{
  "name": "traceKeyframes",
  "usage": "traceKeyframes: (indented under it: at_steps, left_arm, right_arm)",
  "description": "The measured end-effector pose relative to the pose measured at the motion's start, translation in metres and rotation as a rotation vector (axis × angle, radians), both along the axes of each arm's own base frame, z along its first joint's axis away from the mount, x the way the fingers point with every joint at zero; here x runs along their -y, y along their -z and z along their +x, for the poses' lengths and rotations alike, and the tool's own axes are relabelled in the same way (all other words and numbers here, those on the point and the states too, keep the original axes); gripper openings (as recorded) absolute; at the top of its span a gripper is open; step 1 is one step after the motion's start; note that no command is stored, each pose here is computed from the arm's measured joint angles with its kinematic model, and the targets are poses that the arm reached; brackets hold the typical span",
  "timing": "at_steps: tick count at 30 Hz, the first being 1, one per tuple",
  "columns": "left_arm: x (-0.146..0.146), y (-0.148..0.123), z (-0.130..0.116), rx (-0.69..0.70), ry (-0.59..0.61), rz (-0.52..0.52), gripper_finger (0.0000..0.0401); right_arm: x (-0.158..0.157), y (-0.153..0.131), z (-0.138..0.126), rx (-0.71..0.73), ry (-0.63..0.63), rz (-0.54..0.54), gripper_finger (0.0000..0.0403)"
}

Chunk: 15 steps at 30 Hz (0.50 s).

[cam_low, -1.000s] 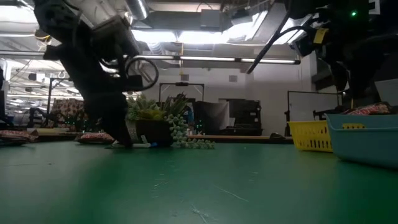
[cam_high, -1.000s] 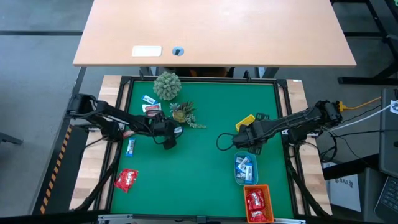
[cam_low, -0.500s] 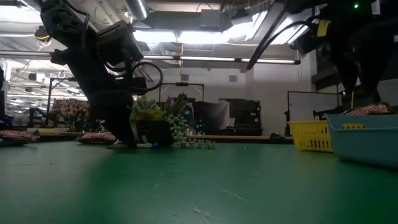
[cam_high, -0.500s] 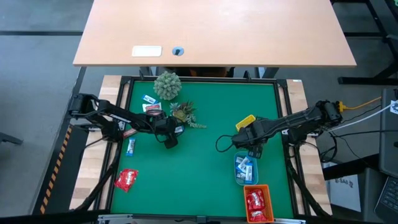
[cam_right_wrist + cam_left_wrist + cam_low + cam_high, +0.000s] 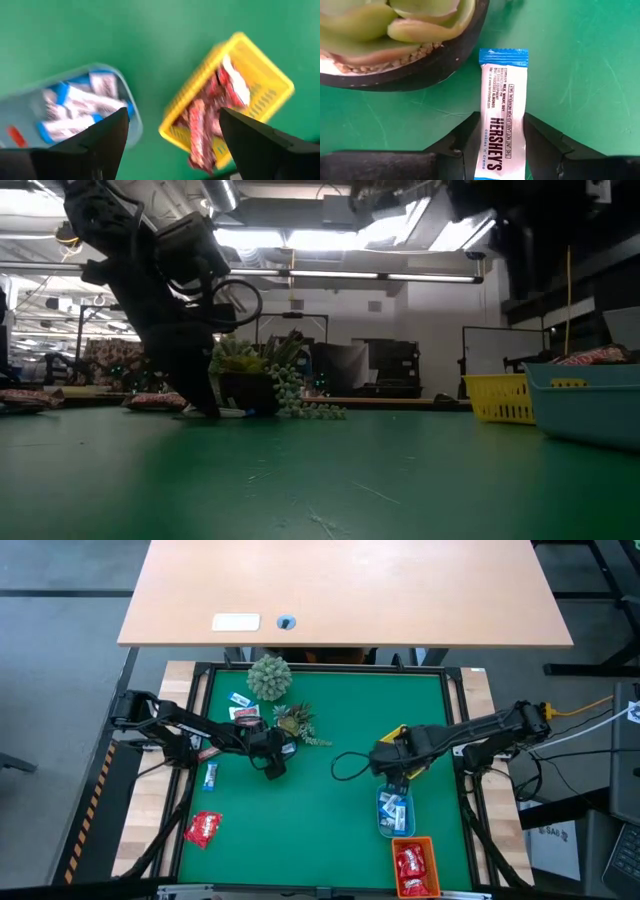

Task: Sort candy
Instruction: Put the white chocolate into the blue bin

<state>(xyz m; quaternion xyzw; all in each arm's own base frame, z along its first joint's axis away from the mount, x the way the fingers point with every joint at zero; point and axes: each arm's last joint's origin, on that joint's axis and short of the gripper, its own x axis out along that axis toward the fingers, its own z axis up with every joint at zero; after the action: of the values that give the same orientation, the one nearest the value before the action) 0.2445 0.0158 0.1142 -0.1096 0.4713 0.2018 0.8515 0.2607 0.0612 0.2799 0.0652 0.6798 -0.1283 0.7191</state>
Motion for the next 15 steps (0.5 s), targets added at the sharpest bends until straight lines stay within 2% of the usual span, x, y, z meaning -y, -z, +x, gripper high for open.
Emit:
traceKeyframes:
  at_steps: [11,15]
  left_arm:
    - [0.007,-0.001,0.003,0.035,0.026,0.001,0.0129]
    - [0.009,-0.001,0.004,0.046,0.018,-0.017,0.0129]
  right_arm:
    - [-0.009,-0.007,0.036,0.362,-0.001,0.089,0.0308]
    - [-0.011,-0.011,0.046,0.457,-0.054,0.107,0.0308]
